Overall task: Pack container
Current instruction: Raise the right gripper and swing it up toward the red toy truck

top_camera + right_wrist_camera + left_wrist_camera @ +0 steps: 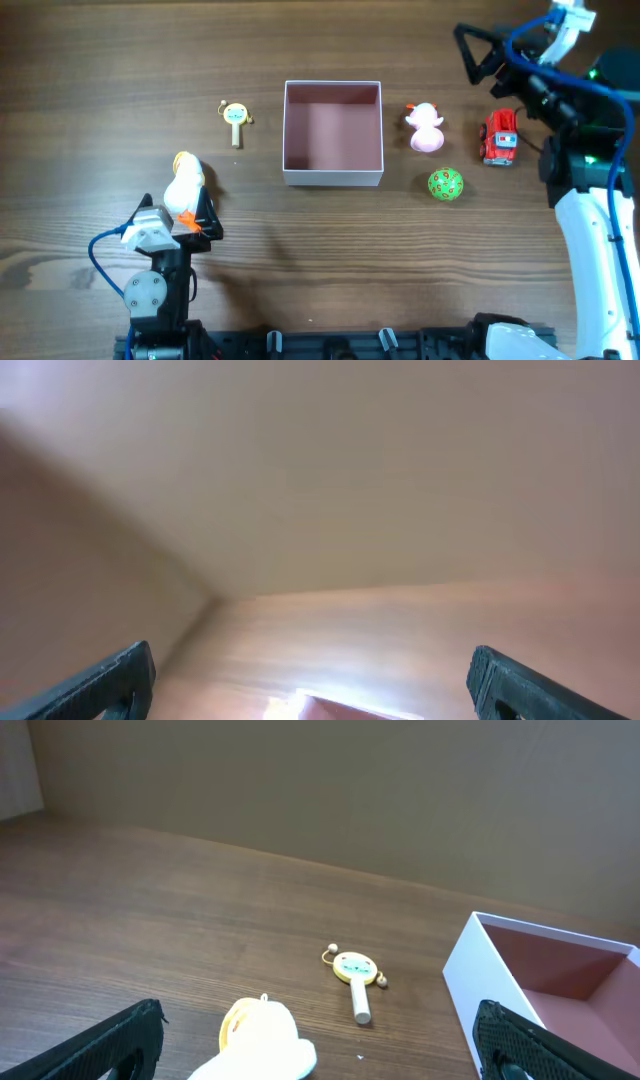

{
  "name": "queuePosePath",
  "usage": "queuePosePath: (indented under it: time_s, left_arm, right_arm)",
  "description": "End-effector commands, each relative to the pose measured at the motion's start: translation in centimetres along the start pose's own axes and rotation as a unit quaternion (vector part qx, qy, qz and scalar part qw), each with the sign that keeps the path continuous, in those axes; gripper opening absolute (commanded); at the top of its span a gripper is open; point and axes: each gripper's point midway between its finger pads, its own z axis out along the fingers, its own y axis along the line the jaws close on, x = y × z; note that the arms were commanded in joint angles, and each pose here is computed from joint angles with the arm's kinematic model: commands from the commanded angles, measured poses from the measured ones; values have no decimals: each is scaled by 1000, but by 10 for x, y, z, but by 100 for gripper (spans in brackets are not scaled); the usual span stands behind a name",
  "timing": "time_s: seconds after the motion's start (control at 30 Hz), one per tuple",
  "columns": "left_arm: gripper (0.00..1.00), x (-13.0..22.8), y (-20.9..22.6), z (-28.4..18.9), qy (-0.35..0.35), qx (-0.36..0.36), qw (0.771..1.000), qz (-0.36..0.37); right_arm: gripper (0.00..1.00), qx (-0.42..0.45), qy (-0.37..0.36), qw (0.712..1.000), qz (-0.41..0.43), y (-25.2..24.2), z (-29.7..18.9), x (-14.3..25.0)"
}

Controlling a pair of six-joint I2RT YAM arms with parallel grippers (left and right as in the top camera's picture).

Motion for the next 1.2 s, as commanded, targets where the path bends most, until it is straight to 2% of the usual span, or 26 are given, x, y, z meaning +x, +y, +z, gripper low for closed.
queuePosePath:
  time_s: [0.0,0.17,0.23,0.53,0.6,0.73,0.8,1.03,1.17]
  left_arm:
    - [100,1,0,0,-2,-2,1000,10]
    - [100,1,0,0,-2,-2,1000,10]
    - [100,1,0,0,-2,-2,1000,10]
    - [100,1,0,0,-2,-2,1000,10]
    - [100,1,0,0,-2,-2,1000,10]
    - [100,1,0,0,-2,-2,1000,10]
    - [100,1,0,0,-2,-2,1000,10]
    - [100,1,0,0,-2,-2,1000,10]
    - [100,1,0,0,-2,-2,1000,10]
  right_arm:
    - [100,182,-24,982,45,-75,-20,0]
    - [100,327,13,941,85,-127,-50,33]
    - [100,355,25,930,91,-136,-57,42]
    - [100,319,87,940,85,-122,-54,63]
    - [100,335,100,934,69,-123,-61,61]
    - [100,427,114,897,37,-128,-96,43]
    - [100,442,112,889,34,-123,-105,33]
    - [100,425,91,900,27,-95,-109,3]
    - [100,433,95,896,-12,-84,-114,-9]
